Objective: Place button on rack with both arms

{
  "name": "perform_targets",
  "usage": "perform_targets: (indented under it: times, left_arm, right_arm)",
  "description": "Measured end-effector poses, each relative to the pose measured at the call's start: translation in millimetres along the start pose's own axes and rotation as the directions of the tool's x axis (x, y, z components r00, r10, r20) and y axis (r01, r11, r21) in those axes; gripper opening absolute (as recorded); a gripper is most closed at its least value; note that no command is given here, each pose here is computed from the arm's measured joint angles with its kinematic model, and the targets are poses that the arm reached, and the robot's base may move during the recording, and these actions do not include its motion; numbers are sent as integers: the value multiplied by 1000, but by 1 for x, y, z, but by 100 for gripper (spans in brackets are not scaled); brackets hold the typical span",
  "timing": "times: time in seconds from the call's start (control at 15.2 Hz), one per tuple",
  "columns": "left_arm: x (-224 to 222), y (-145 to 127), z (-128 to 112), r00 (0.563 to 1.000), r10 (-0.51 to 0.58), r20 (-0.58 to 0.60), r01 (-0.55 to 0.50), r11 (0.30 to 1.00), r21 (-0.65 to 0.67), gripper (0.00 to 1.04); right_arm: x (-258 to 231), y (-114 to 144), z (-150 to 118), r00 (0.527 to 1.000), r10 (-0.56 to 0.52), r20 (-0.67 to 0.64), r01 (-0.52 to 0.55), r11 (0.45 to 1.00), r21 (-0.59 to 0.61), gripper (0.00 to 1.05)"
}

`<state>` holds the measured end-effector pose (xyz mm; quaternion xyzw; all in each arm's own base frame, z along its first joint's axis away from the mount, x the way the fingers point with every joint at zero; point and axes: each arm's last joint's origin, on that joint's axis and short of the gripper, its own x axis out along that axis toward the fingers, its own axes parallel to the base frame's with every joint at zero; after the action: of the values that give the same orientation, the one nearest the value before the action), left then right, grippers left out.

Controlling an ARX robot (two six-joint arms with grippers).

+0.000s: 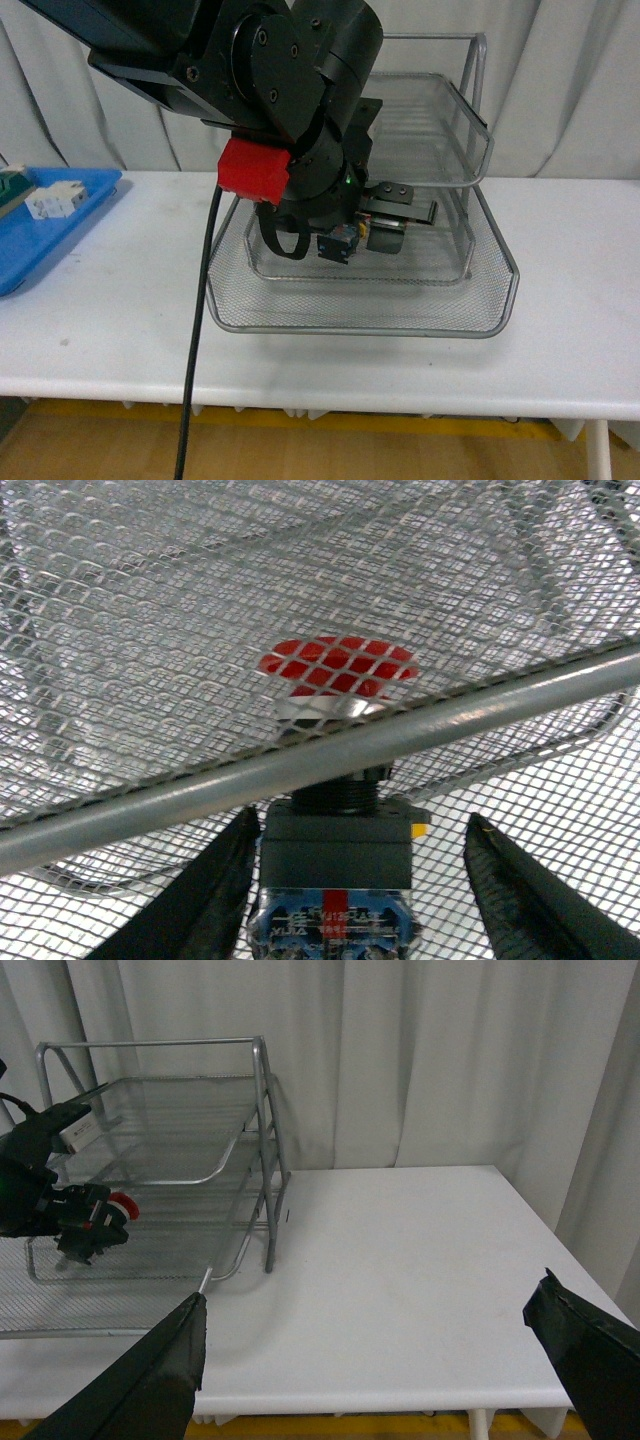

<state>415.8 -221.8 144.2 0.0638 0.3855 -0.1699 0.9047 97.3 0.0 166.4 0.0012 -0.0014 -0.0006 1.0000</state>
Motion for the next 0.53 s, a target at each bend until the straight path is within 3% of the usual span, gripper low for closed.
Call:
perform_targets:
  times: [0.2, 0.26, 0.53]
  left_arm:
    - [-22, -4, -3, 999, -46, 14, 46, 999, -21, 94]
    - [-41, -6, 0, 996, -73, 60, 74, 997, -20, 98]
    - [-78, -3, -7, 982, -87, 167, 91, 996, -14, 98]
  right_arm:
    - [0, 0, 0, 1000, 0, 0, 0, 1000, 0, 98]
    - [0, 0, 0, 1000, 0, 0, 0, 1000, 0, 98]
    - [0, 0, 0, 1000, 0, 0, 0, 1000, 0, 98]
